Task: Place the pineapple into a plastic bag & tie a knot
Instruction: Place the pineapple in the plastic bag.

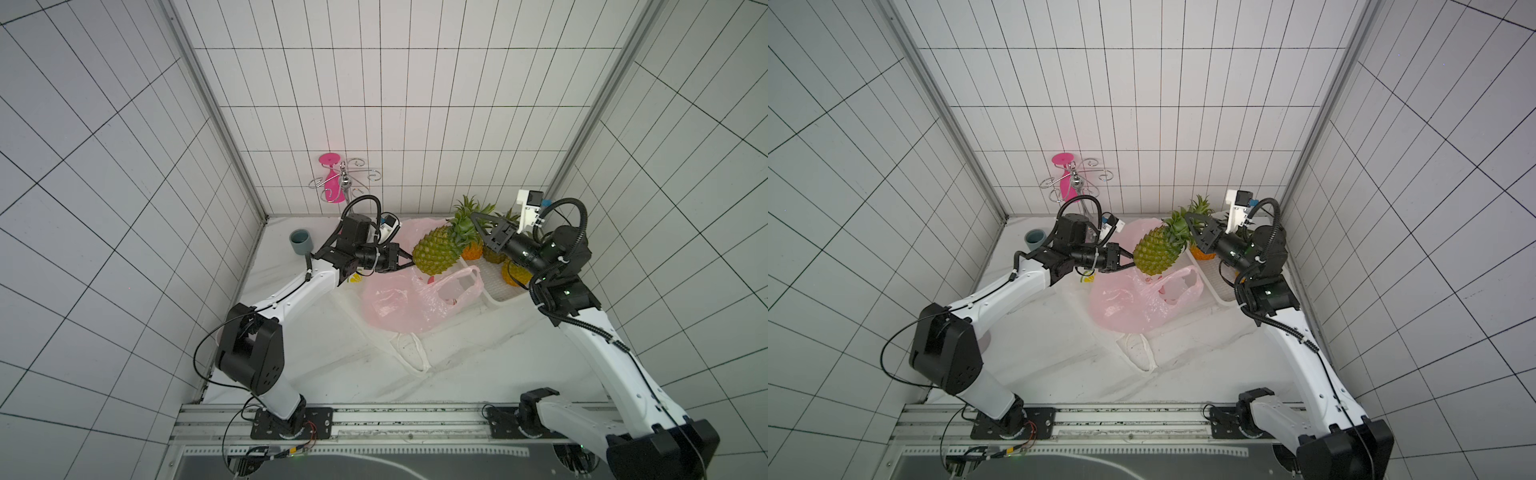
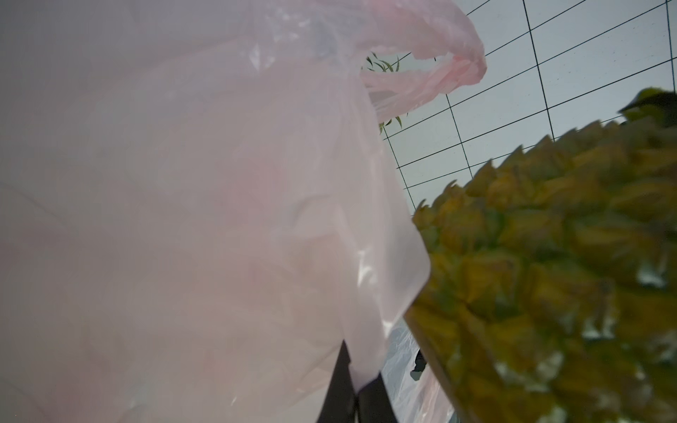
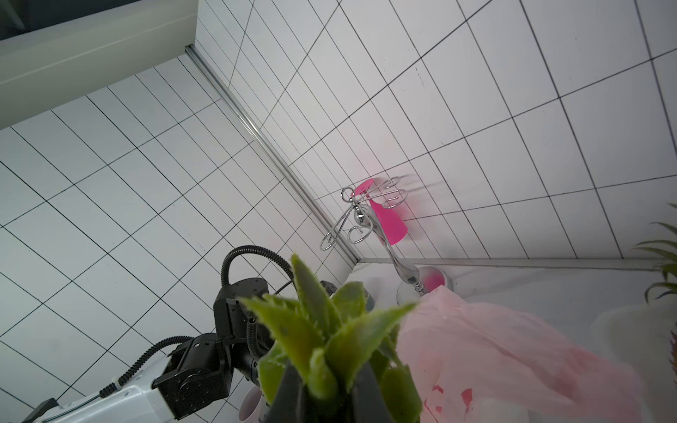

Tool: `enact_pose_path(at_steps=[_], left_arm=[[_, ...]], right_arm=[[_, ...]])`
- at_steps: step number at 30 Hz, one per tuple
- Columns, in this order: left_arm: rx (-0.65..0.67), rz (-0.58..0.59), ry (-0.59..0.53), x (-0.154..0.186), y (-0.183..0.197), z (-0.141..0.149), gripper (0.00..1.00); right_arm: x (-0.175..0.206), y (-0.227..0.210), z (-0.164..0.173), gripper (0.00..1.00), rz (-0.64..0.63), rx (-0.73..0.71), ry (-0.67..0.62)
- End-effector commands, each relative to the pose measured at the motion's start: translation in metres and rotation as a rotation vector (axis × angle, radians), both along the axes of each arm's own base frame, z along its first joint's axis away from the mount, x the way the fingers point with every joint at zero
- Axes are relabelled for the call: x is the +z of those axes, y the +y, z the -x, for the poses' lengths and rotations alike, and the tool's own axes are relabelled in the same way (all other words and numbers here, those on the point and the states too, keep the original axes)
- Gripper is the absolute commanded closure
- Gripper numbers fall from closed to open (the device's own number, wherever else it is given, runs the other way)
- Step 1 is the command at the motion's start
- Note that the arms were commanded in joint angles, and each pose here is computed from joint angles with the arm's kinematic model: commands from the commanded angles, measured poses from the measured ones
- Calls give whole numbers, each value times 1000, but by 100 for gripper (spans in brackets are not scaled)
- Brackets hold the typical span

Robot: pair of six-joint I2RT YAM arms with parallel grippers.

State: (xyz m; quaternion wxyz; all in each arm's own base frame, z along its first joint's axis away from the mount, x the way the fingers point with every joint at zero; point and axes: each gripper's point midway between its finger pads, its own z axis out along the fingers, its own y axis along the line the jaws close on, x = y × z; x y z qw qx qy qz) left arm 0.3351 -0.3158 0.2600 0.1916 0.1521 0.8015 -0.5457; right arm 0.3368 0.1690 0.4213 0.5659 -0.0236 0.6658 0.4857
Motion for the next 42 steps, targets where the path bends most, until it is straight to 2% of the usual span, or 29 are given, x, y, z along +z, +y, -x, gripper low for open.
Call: enact_pose_path(at_steps=[1,7,11,19,25,28,34,39,42], left_arm=[[34,31,-42,17,6,-1,100],[48,80,-50,31,9,-6,100],[47,101,-48,36,7,-7,100],[32,97,-42,28,-14,-1,100],[27,106,-34,23,-23,3,100],[28,107,-34,18,-23,4,100],[46,119,-10,-5,-17,-3,100],[121,99,16,-42,10,-16,100],[143,48,30,-68,21,-19,100]], right_arm=[[-11,-12,-7,100,-7,-95,-43],[-61,-10,-6,100,40,-85,39],[-81,-14,-1,100,40,-96,66],[-90,0,4,100,-163,-71,114],[-106,14,-11,100,-261,-130,178],[-125,25,-26,100,-250,-134,243],[-169,70,-38,100,-200,23,351],[-211,108,-33,100,-65,161,432],[-225,124,-23,100,-39,278,450]])
